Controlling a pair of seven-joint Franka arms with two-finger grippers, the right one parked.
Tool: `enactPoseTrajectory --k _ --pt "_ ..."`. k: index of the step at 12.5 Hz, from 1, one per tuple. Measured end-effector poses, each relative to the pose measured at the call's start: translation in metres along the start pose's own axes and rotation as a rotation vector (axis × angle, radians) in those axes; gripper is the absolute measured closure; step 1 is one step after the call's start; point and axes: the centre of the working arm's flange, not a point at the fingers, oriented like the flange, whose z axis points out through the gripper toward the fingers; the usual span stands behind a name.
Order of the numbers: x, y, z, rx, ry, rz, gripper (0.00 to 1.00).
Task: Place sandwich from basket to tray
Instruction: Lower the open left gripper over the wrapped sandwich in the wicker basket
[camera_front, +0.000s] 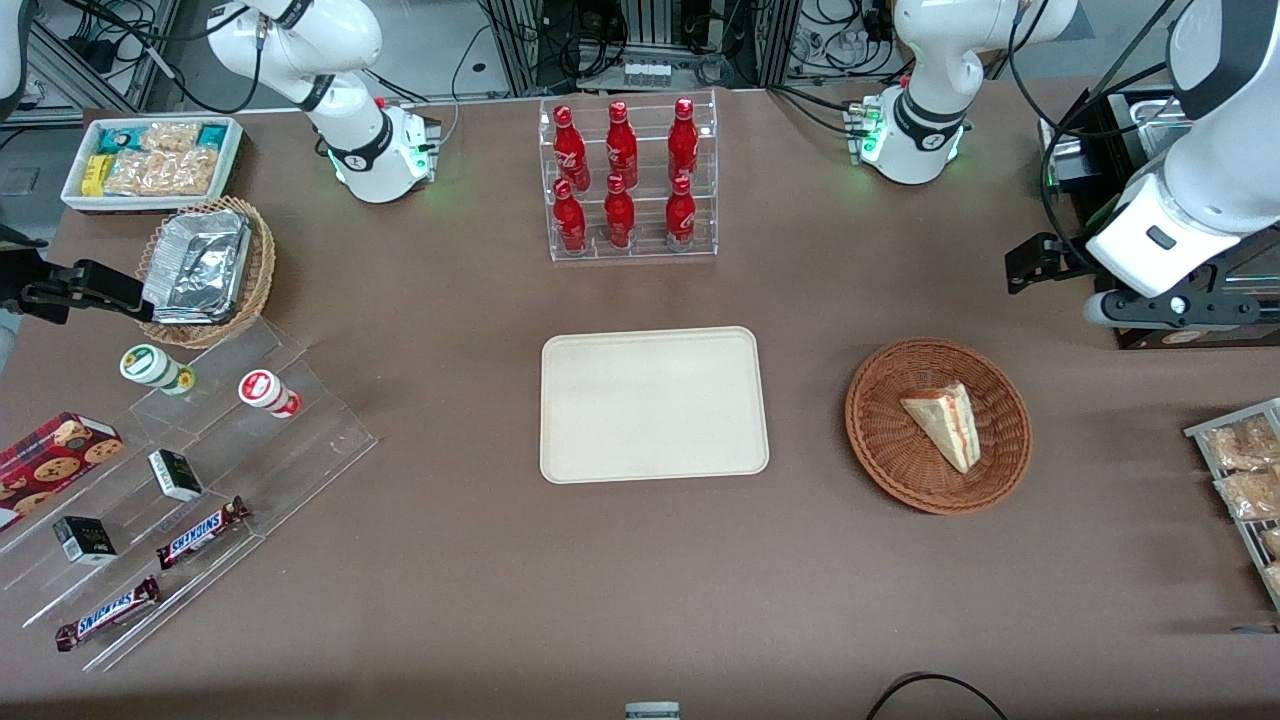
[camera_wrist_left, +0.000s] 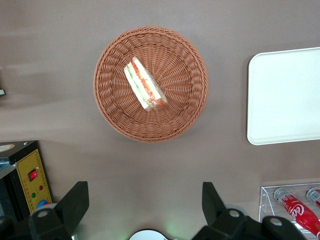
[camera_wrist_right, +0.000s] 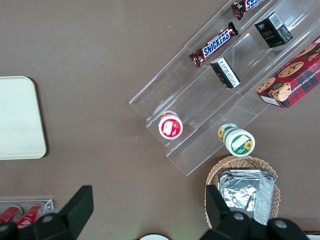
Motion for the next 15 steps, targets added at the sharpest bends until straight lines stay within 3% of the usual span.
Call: enactPoseTrajectory --k 4,7,11,15 --pt "0.001 -0.001 0.0 0.0 -0.003 -0.001 0.0" --pt "0.012 0.0 0.036 0.0 -0.045 0.0 0.0" --pt "0.024 0.0 0.103 -0.001 -0.025 0.0 0.0" --pt "0.027 -0.001 0.163 0.002 0.032 0.002 0.0"
